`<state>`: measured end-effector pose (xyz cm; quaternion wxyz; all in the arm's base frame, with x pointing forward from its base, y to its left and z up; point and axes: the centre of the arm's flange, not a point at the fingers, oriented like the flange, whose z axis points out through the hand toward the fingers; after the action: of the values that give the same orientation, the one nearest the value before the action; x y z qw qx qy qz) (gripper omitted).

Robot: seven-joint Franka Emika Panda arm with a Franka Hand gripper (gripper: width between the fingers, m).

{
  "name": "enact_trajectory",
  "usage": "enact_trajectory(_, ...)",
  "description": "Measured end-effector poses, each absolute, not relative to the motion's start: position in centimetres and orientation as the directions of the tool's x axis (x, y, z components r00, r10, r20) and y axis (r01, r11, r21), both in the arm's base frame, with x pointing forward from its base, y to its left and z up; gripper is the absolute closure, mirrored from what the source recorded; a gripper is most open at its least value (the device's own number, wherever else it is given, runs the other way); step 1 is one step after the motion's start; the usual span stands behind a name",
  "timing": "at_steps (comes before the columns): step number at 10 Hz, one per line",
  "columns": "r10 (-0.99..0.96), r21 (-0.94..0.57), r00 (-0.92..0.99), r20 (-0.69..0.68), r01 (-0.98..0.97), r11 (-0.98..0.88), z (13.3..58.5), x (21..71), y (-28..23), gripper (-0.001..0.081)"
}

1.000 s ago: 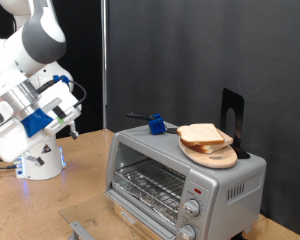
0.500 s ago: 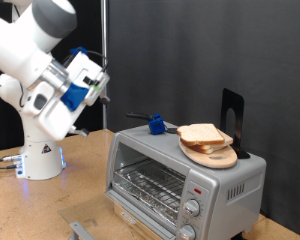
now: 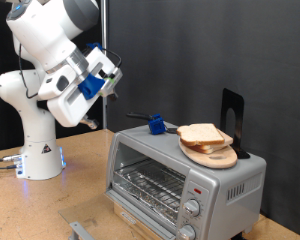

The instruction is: Make a piece of toast with the oven

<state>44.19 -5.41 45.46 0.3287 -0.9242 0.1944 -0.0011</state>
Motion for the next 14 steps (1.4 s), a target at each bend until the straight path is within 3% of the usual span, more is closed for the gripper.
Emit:
enact_trajectory(3,-0.166,-0.595,0.986,-0.01,-0.139,-0.792,49.4,44.7,-1.9,0.0)
enact_trajectory(7,0.087,-0.258,0.994,0.07,0.102,-0.961,53.0,44.0,2.9,0.0)
enact_trajectory(10,0.129,-0.352,0.98,0.153,0.175,-0.919,53.2,44.4,3.9,0.0)
enact_trajectory(14,0.276,-0.327,0.932,0.235,0.343,-0.881,54.7,42.4,9.8,0.0)
